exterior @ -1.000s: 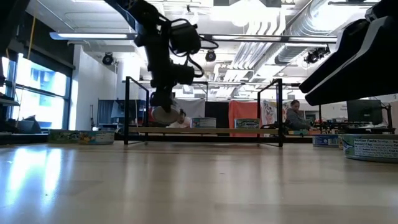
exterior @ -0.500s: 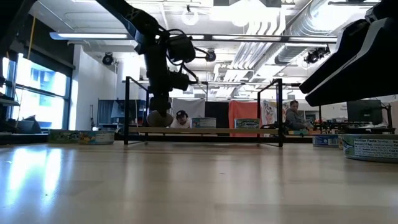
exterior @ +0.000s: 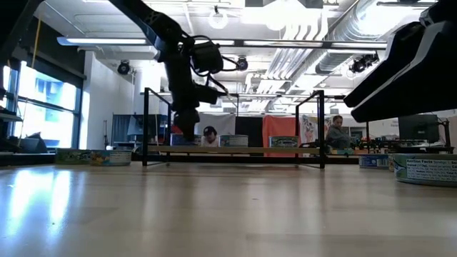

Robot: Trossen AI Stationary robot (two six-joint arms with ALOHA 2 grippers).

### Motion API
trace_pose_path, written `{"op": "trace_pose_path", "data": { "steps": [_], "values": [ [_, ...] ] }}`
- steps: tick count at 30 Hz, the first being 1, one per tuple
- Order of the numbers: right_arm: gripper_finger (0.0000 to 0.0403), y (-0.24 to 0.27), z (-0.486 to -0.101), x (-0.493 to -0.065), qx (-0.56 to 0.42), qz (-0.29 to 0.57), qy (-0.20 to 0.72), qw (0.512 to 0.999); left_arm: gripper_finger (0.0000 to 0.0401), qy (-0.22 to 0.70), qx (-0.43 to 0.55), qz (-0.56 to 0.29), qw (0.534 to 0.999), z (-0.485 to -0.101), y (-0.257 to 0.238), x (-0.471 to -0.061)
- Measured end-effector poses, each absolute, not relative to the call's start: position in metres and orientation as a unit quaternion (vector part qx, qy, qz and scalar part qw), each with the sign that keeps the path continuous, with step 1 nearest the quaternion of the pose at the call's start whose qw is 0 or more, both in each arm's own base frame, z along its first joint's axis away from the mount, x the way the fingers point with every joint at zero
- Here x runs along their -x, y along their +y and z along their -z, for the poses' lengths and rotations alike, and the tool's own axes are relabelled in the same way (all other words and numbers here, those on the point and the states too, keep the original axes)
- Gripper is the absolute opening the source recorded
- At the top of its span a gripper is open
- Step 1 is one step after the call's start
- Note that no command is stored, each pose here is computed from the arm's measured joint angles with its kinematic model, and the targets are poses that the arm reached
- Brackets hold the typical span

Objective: Stack canned seafood by type on shelf
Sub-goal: Put the light green tuna can on the shelf and align it with the other light green tuna can

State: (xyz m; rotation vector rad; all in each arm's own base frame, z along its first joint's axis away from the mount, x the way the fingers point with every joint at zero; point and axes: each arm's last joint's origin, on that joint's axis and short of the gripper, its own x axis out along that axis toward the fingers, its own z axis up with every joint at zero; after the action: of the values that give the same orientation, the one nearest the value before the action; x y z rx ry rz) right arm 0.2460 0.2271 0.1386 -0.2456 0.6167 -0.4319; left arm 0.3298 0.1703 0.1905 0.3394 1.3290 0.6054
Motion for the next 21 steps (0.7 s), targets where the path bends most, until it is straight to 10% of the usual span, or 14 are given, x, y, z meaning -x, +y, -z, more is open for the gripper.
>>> {"op": "trace_pose_path", "data": {
  "steps": [21],
  "values": [
    [0.0214, 0.202, -0.206, -0.185, -0.055, 0.164, 0.497, 0.850, 0.0269, 0.393, -0.116, -0.175, 0.895, -0.256, 0.023, -0.344]
  ]
}}
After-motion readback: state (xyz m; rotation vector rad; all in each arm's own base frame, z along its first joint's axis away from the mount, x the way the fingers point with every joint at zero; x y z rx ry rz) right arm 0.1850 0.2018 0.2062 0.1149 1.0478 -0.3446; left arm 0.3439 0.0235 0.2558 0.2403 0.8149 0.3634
